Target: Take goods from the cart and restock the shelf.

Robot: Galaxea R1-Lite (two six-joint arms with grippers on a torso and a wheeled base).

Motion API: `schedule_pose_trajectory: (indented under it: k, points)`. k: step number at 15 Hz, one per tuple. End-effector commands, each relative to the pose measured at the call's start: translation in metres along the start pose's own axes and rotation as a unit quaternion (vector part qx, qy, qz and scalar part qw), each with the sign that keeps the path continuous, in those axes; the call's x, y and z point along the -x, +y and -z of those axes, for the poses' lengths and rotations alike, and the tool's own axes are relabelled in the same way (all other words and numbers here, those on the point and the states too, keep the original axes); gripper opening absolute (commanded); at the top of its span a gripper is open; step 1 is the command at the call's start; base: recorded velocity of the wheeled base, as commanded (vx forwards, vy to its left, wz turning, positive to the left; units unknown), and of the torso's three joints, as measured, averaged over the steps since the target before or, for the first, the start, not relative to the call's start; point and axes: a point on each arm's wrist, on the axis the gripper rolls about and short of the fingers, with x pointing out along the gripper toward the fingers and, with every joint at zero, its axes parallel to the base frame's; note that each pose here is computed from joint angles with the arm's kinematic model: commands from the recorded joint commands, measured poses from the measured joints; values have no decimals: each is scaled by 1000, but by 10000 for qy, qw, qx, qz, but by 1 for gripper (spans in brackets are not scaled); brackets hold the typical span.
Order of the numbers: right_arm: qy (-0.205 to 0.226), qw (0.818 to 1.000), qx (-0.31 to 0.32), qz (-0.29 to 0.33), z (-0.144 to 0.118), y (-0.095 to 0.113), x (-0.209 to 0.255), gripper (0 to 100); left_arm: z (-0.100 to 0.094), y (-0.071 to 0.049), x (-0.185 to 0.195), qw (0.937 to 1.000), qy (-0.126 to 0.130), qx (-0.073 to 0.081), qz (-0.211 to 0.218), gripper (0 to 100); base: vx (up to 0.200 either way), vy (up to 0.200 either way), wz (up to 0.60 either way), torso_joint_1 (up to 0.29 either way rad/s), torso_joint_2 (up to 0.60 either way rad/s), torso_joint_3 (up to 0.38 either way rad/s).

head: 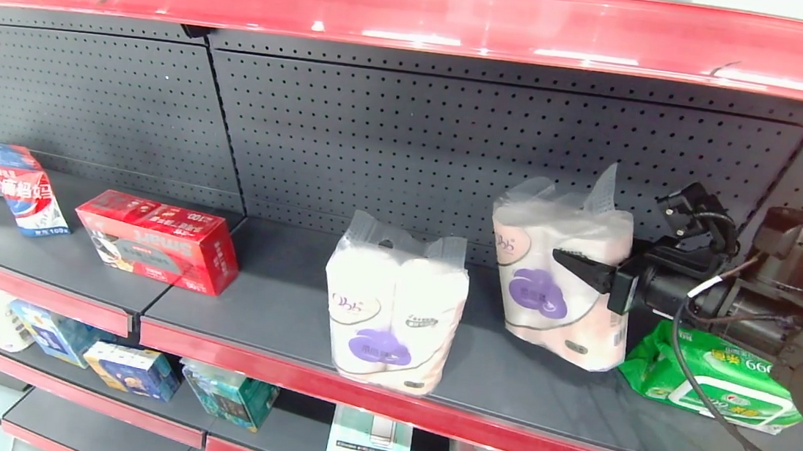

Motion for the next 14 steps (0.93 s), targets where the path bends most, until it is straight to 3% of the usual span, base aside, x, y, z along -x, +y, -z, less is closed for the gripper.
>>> schedule_pose_trajectory:
  k: [1, 3, 12, 14]
  points:
    - [113, 9999, -94, -70, 14, -12, -18, 0, 0, 0, 0, 10000, 3, 4, -1, 100, 0, 0, 0, 0, 0, 0]
    - [-110, 9999, -7, -92, 18, -21, -37, 0, 0, 0, 0, 10000, 3, 4, -1, 100, 0, 0, 0, 0, 0, 0]
    - [-566, 9896, 108, -1316, 25, -41, -91, 0, 0, 0, 0, 10000, 3, -4, -1, 100, 0, 0, 0, 0, 0, 0]
    - [-635, 9870, 48, -1478, 21, -33, -100, 0, 0, 0, 0, 10000, 3, -4, -1, 100, 0, 0, 0, 0, 0, 0]
